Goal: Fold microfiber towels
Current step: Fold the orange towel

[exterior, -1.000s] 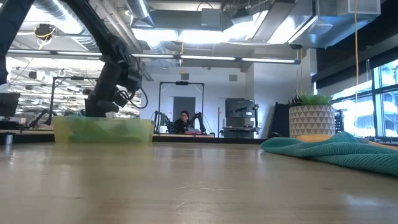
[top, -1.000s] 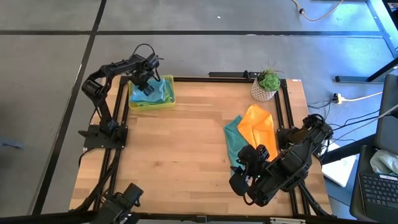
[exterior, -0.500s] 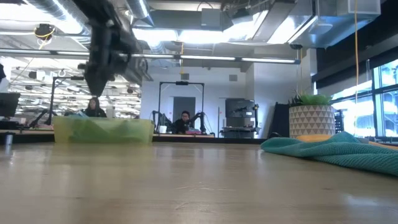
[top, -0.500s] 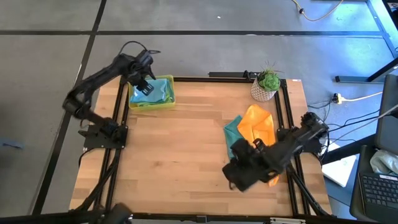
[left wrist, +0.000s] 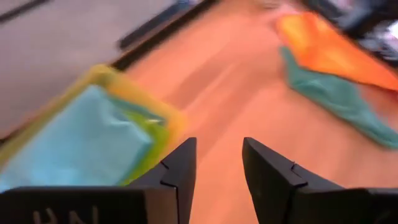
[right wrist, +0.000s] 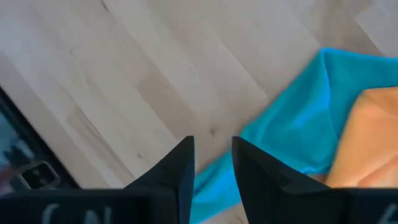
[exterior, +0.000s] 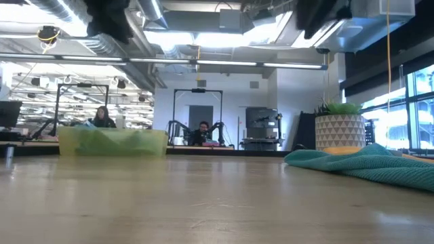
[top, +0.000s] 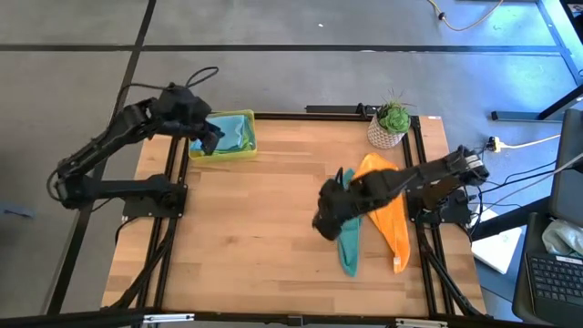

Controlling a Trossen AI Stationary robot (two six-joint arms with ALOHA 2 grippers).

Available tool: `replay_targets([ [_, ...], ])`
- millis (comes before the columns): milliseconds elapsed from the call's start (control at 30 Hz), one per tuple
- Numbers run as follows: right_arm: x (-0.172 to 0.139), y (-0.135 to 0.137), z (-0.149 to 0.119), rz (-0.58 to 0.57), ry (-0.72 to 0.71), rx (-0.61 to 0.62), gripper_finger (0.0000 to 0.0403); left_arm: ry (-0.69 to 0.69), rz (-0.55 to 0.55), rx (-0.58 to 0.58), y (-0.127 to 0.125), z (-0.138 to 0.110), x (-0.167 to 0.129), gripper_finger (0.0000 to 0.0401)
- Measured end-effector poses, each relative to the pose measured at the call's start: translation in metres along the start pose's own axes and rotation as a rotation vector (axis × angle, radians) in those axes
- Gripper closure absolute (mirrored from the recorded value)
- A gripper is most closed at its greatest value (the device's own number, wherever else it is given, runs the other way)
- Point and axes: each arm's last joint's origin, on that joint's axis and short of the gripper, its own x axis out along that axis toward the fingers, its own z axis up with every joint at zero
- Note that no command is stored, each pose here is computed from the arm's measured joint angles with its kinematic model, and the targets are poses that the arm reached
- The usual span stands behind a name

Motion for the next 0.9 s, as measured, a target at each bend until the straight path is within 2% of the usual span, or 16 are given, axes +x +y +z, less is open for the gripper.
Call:
replay_targets([
  [100,0.008,-0.012,0.005,0.048,0.054,0.04,0.0302,0.04,-0.083,-0.016,-0.012,-0.005,0.002,0.028],
  [200,0.015,-0.021,0.0,0.047,0.105,0.054,0.0306,0.096,-0.136,0.018,-0.022,-0.014,0.021,0.028],
  [333,0.004,-0.029,-0.014,0.057,0.117,0.07,0.031,0.062,-0.186,0.091,-0.039,-0.013,0.063,0.028],
  [467,-0.023,-0.029,-0.031,0.145,0.107,0.124,0.032,0.053,-0.24,0.118,-0.051,-0.009,0.119,0.028],
  [533,-0.034,-0.03,-0.037,0.167,0.079,0.186,0.0325,0.141,-0.21,0.133,-0.051,-0.014,0.149,0.028],
  [633,-0.047,-0.031,-0.047,0.177,0.03,0.284,0.0334,0.389,-0.083,0.174,-0.038,-0.035,0.18,0.028],
  [767,-0.054,-0.03,-0.058,0.172,-0.032,0.364,0.0343,0.761,0.164,0.334,-0.01,-0.068,0.196,0.028],
  [900,-0.053,-0.028,-0.058,0.148,-0.102,0.406,0.0347,0.887,0.269,0.39,0.021,-0.084,0.198,0.028],
])
